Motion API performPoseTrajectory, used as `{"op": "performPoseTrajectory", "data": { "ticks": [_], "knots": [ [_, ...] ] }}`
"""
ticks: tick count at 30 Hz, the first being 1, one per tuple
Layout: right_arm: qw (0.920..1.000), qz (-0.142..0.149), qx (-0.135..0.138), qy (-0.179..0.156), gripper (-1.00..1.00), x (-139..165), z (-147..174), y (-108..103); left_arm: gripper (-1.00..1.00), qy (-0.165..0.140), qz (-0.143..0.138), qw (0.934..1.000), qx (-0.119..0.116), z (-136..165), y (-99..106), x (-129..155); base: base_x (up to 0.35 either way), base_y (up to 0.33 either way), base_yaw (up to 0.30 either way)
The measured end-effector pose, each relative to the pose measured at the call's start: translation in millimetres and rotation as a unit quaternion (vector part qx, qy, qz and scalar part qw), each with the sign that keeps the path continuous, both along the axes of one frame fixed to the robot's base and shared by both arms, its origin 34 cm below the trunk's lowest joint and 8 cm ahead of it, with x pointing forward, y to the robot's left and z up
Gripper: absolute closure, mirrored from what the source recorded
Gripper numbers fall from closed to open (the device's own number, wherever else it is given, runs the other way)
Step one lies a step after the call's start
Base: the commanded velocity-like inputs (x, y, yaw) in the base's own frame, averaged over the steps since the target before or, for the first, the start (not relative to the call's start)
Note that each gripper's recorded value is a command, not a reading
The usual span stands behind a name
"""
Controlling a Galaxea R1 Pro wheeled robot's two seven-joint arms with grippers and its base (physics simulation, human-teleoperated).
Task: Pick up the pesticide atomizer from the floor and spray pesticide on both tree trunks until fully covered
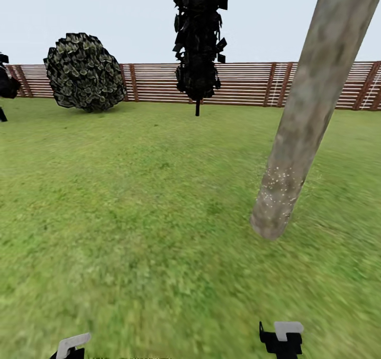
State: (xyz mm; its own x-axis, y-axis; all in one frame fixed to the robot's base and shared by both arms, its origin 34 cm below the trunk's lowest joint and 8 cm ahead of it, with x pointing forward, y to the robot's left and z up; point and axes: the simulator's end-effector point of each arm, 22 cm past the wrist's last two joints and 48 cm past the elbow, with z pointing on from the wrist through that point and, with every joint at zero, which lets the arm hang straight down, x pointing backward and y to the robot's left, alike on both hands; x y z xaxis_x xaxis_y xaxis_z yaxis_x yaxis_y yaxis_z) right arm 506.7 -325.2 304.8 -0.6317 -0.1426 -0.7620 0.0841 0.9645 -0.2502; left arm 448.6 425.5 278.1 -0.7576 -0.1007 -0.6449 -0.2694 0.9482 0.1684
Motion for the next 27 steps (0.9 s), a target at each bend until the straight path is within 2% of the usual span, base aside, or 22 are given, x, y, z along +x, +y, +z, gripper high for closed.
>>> {"op": "performPoseTrajectory", "data": {
  "ticks": [21,27],
  "knots": [
    [1.0,0.001,0.002,0.001,-1.0,-0.5,-0.6,2.8,1.0,-0.001,0.002,1.0,0.0,0.2,0.3,0.0,-0.001,0.001,0.281],
    [1.0,0.001,0.002,0.001,-1.0,-0.4,-0.6,2.8,1.0,-0.001,0.004,1.0,-0.001,0.1,0.4,-0.2,-0.201,0.18,0.281]
  ]
}}
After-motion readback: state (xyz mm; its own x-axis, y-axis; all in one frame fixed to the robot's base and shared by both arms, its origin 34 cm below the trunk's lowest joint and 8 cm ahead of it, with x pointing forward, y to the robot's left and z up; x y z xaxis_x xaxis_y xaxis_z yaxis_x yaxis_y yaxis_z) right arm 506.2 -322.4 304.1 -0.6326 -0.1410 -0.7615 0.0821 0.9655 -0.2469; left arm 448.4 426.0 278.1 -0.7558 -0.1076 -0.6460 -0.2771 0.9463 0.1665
